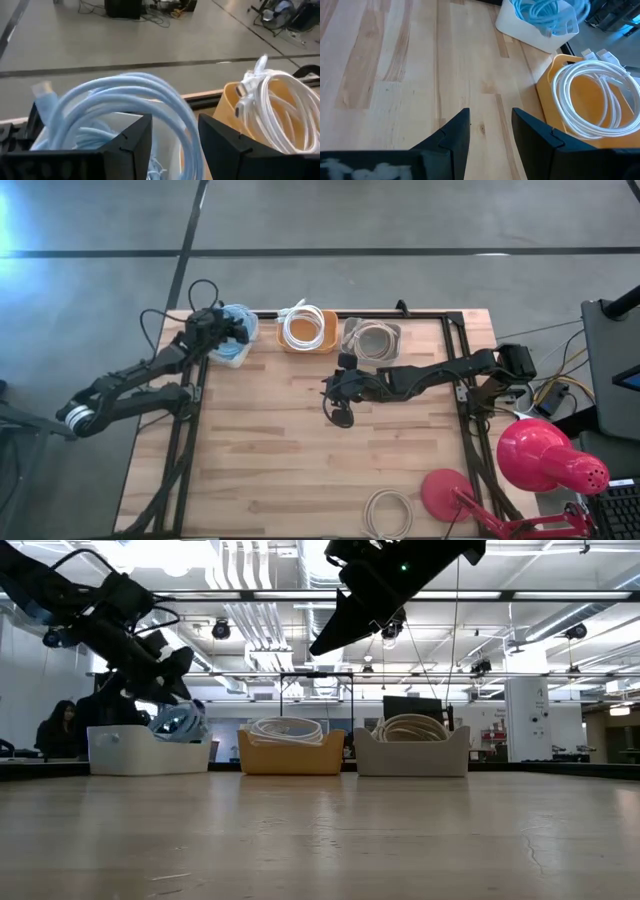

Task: Sort HDMI cables
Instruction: Put the brown HDMI cable into the brown bin

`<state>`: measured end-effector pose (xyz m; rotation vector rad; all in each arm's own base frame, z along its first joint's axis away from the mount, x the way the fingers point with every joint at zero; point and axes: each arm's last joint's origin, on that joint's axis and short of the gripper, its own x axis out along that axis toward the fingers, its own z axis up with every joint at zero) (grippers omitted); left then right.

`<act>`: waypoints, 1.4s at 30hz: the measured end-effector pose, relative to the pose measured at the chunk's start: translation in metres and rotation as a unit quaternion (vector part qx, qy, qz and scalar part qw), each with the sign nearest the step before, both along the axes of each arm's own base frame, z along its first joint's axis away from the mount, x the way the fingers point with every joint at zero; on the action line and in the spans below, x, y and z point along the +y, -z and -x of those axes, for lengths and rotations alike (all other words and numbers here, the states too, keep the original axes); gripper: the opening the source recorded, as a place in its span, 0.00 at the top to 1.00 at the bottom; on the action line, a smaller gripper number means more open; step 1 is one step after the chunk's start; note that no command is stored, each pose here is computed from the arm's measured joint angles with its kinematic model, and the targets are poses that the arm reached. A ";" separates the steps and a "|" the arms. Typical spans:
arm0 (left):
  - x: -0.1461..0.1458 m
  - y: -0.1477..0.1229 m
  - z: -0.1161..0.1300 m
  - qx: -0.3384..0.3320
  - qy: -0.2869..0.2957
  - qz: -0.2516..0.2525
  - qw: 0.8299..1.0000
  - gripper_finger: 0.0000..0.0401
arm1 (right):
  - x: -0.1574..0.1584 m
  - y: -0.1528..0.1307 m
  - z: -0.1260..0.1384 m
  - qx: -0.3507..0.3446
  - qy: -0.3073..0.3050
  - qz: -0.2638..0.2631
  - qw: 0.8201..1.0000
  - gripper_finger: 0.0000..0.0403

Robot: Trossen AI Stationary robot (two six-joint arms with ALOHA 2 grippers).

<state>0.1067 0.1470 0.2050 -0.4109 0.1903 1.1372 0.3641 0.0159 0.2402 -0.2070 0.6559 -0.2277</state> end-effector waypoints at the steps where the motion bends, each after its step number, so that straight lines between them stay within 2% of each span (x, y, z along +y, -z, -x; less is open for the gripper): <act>1: 0.000 -0.001 0.000 0.009 0.003 0.000 1.000 0.60 | 0.000 0.000 0.000 0.000 0.000 0.000 1.000 0.66; 4: -0.001 0.001 0.001 0.049 0.008 0.010 0.999 0.60 | 0.000 0.000 0.000 0.000 0.000 0.000 1.000 0.65; 9: -0.005 0.013 0.006 0.094 -0.015 0.048 0.994 0.60 | 0.000 0.000 0.000 0.000 0.000 0.000 1.000 0.65; 11: -0.005 0.013 0.006 0.092 -0.015 0.046 0.995 0.60 | 0.000 0.000 0.000 0.000 0.000 0.000 1.000 0.66; 16: -0.003 -0.004 -0.001 0.047 0.011 0.004 0.999 0.60 | 0.000 0.000 0.000 0.000 -0.001 0.001 1.000 0.66; 21: -0.007 -0.020 -0.012 -0.028 0.134 -0.031 0.990 0.60 | 0.000 0.000 0.000 0.000 0.002 -0.002 1.000 0.66; 26: -0.017 -0.025 -0.024 -0.081 0.278 -0.017 0.957 0.60 | 0.000 0.002 0.002 0.012 0.012 -0.015 1.000 0.66; 30: -0.027 -0.024 -0.032 -0.089 0.342 -0.006 0.935 0.60 | 0.000 0.004 0.010 0.043 0.023 -0.025 0.998 0.66; 32: -0.032 -0.024 -0.036 -0.089 0.357 -0.004 0.930 0.60 | 0.002 0.003 0.015 0.059 0.021 -0.050 0.997 0.66; 36: -0.038 -0.024 -0.040 -0.087 0.374 -0.005 0.923 0.60 | 0.013 -0.001 0.030 0.102 -0.008 -0.134 0.986 0.67; 42: -0.038 -0.024 -0.041 -0.085 0.372 -0.006 0.924 0.60 | 0.042 -0.005 0.054 0.182 -0.036 -0.244 0.952 0.71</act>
